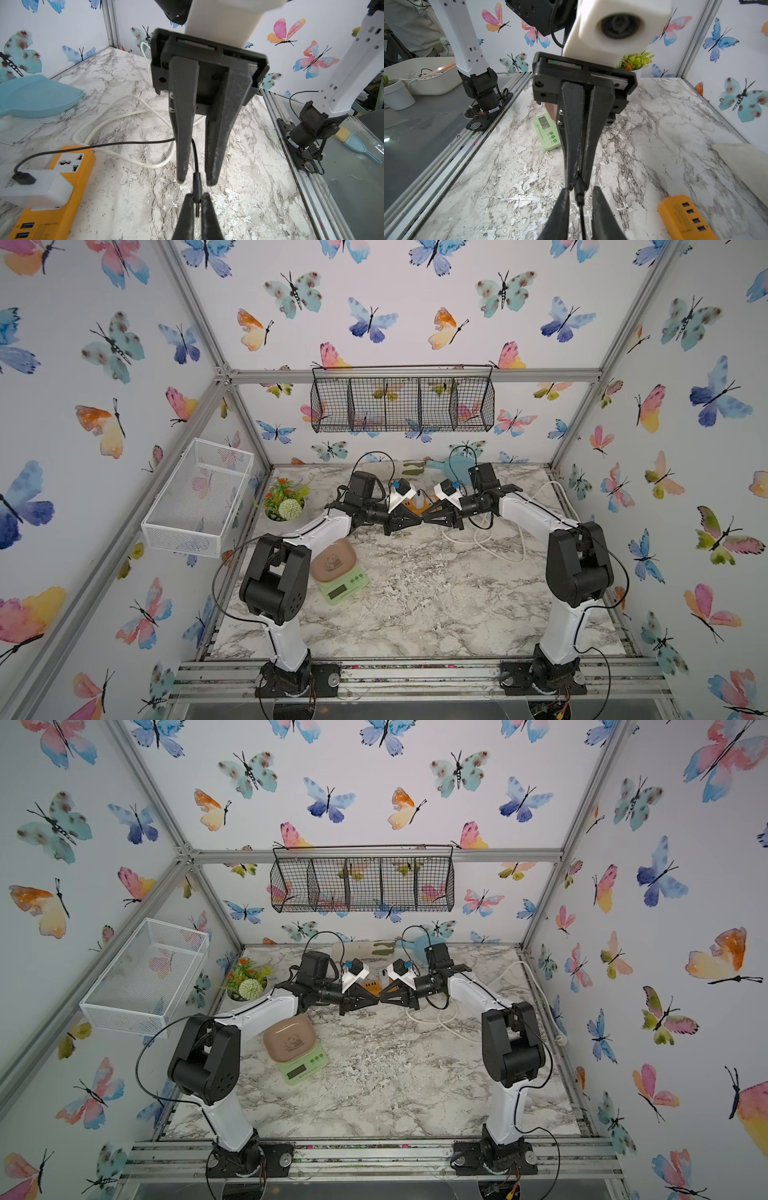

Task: Charge the electronic scale
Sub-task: Pick up the charging cable from the center of the board.

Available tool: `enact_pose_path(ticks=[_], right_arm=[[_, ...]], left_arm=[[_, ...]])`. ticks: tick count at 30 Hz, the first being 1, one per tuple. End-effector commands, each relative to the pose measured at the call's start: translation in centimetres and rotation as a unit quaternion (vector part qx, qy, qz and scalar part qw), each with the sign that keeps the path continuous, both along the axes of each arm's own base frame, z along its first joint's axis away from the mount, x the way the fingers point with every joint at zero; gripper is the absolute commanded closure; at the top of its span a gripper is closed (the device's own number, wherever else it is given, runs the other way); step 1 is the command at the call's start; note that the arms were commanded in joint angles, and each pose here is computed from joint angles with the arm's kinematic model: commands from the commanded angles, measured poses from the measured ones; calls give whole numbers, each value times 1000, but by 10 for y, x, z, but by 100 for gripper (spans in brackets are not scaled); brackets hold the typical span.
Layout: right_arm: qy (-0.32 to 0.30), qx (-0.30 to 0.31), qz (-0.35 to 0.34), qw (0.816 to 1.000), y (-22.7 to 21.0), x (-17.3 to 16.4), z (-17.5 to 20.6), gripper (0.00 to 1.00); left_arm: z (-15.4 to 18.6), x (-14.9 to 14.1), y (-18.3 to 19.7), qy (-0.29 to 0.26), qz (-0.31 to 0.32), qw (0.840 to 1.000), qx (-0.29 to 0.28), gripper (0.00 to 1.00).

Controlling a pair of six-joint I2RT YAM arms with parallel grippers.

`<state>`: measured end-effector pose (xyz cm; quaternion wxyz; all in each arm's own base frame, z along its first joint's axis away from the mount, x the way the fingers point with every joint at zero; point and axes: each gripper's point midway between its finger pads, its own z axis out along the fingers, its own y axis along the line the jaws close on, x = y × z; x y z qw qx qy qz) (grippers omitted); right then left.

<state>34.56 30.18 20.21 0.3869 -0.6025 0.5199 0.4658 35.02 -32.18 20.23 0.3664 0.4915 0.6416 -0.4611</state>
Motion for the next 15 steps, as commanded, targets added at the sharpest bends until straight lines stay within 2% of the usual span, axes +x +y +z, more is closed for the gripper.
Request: enact_pose_path(ticks=[1,12,15], right_arm=[[17,8,12,1000,2,-3,1,79],[22,12,14,1000,3,-3,1,79],[22,12,13,1000,3,-2,1,83]], left_arm=[[20,-6,-2,-18,-12,1000,-18,93],[20,-5,-3,-17,-9,1000,-20,93],[20,-5,-4,-17,-10,1000,-20,93]])
